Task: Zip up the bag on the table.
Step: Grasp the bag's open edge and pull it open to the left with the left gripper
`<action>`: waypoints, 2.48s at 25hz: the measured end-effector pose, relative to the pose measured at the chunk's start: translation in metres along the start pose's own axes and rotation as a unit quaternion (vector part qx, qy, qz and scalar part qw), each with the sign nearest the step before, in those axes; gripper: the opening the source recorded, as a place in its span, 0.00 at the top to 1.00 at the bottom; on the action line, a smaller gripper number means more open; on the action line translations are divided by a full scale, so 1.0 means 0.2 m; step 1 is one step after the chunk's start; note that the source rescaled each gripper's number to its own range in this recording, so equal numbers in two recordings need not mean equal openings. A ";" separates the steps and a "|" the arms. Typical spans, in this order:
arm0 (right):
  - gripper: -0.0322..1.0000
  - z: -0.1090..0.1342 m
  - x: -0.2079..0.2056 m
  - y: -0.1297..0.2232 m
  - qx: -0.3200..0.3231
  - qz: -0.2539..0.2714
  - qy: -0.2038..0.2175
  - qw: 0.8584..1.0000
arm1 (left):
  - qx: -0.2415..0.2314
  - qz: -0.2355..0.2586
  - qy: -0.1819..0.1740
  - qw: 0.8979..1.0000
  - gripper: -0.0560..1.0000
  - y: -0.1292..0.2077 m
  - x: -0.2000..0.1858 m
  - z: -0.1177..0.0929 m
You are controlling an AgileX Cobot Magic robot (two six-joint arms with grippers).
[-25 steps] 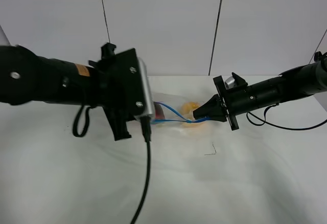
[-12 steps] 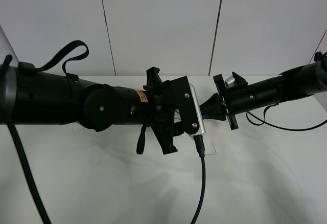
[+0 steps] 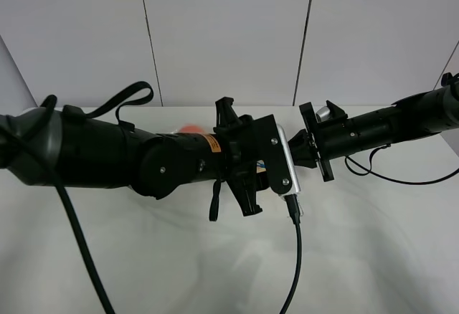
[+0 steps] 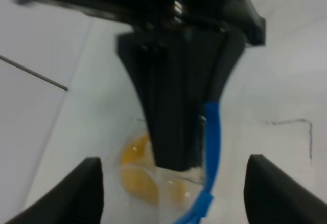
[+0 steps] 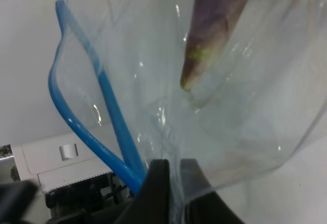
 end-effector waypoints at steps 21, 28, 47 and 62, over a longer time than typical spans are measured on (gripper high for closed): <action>0.97 0.00 0.00 0.00 0.006 -0.004 -0.005 1.000 | 0.047 0.006 -0.016 0.999 0.45 0.09 0.07 -0.07; 0.97 0.00 0.00 0.00 0.006 -0.004 -0.005 1.000 | 0.047 0.005 -0.018 0.999 0.74 0.08 0.07 -0.07; 0.97 0.01 0.00 0.00 0.009 -0.004 -0.009 1.000 | 0.063 0.004 -0.020 0.998 0.95 0.08 0.06 -0.06; 0.97 0.04 0.00 -0.02 0.016 -0.012 -0.030 0.999 | 0.091 0.032 -0.046 0.994 0.95 0.17 0.00 0.13</action>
Point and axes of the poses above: a point on each arm's last joint axis where the gripper is mounted, x pointing out along that axis toward the gripper, z along the wrist's bending axis when the last joint is at zero, y = z × x, the point moved 1 cm from there along x, pointing out along that axis toward the gripper, and after that the axes turned 1 degree about -x, right-handed, at the moved point
